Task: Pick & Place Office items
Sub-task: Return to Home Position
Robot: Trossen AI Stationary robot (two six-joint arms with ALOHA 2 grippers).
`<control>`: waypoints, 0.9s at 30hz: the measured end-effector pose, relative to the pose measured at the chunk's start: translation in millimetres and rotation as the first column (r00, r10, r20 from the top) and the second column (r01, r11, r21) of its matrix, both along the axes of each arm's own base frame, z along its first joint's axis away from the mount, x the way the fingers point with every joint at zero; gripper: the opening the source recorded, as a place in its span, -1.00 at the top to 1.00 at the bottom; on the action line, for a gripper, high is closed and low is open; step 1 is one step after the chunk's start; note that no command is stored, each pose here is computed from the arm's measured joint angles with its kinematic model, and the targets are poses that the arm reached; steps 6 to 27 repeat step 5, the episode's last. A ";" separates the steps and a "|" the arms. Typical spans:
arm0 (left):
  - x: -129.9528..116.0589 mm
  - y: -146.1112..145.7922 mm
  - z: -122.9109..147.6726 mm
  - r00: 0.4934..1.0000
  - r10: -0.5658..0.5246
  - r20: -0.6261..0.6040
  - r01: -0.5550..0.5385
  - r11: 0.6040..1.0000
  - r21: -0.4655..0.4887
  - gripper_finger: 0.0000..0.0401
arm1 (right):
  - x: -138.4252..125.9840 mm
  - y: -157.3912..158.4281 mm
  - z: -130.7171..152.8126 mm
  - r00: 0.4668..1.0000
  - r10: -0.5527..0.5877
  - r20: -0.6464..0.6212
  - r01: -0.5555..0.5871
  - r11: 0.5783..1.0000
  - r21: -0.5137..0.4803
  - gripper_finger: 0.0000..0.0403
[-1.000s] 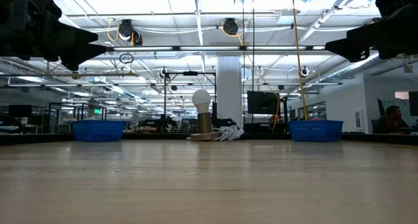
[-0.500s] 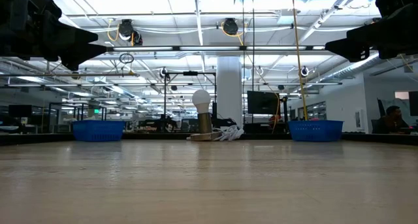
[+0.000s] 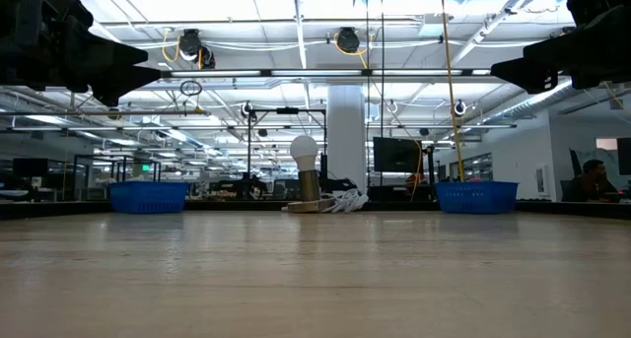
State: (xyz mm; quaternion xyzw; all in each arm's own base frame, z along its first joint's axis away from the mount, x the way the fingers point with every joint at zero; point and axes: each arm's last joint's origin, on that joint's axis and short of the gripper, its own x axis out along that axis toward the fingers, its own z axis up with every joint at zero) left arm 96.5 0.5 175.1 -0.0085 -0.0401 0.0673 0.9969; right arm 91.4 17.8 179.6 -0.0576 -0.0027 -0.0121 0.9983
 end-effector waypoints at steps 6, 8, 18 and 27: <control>0.0 0.0 0.0 1.000 0.000 0.000 0.000 1.000 0.000 -0.27 | 0.0 0.0 0.0 1.000 -0.001 0.000 0.001 1.000 0.000 -0.70; 0.0 0.0 0.0 1.000 0.000 0.000 0.000 1.000 0.000 -0.27 | 0.0 0.0 0.0 1.000 -0.001 0.000 0.001 1.000 0.000 -0.70; 0.0 0.0 0.0 1.000 0.000 0.000 0.000 1.000 0.000 -0.27 | 0.0 0.0 0.0 1.000 -0.001 0.000 0.001 1.000 0.000 -0.70; 0.0 0.0 0.0 1.000 0.000 0.000 0.000 1.000 0.000 -0.27 | 0.0 0.0 0.0 1.000 -0.001 0.000 0.001 1.000 0.000 -0.70</control>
